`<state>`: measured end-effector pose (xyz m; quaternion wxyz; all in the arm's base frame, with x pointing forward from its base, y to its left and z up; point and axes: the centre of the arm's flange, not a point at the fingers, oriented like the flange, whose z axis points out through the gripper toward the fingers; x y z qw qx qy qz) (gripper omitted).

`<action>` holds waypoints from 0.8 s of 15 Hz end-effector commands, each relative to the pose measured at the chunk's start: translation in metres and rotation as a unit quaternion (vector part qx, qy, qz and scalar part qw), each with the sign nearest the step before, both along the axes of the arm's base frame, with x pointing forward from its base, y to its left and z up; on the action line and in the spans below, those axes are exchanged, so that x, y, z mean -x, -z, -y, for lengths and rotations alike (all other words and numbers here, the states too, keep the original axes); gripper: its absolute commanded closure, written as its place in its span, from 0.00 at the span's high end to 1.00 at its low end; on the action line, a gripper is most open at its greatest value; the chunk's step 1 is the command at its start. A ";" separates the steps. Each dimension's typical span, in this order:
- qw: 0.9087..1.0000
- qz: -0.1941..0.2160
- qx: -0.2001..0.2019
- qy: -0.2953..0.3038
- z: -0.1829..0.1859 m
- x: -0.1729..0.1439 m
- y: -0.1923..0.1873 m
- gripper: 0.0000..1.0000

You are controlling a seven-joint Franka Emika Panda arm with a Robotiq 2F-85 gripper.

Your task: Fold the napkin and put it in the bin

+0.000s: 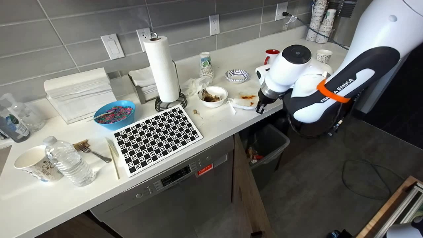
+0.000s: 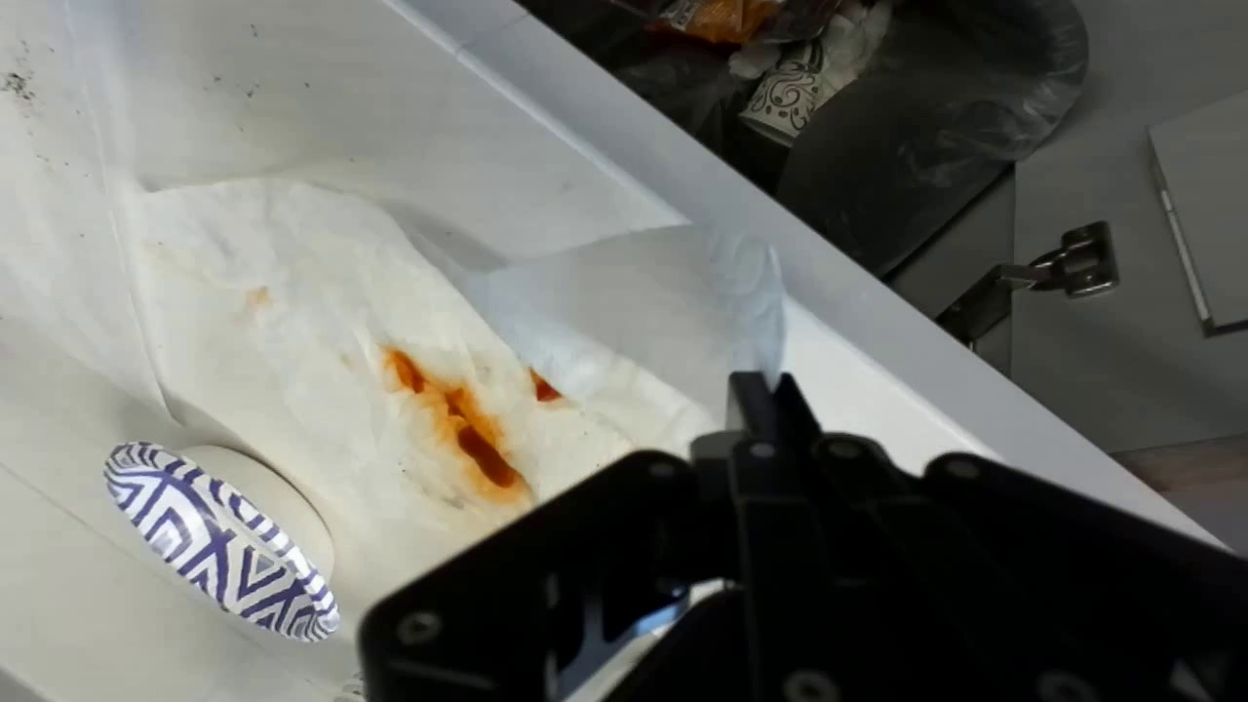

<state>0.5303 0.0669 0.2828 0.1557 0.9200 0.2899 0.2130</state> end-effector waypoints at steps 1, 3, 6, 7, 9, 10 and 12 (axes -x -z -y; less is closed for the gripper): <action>0.999 -0.026 -0.040 0.001 0.005 -0.011 -0.017 0.00; 0.998 -0.033 -0.050 0.020 0.011 -0.017 -0.026 0.00; 0.997 -0.042 -0.059 0.039 0.024 -0.028 -0.037 0.00; 0.997 -0.041 -0.058 0.044 0.030 -0.032 -0.042 0.00; 0.996 -0.035 -0.063 0.051 0.044 -0.044 -0.044 0.00; 0.996 -0.027 -0.065 0.050 0.049 -0.052 -0.043 0.00; 0.997 -0.011 -0.067 0.048 0.054 -0.065 -0.043 0.00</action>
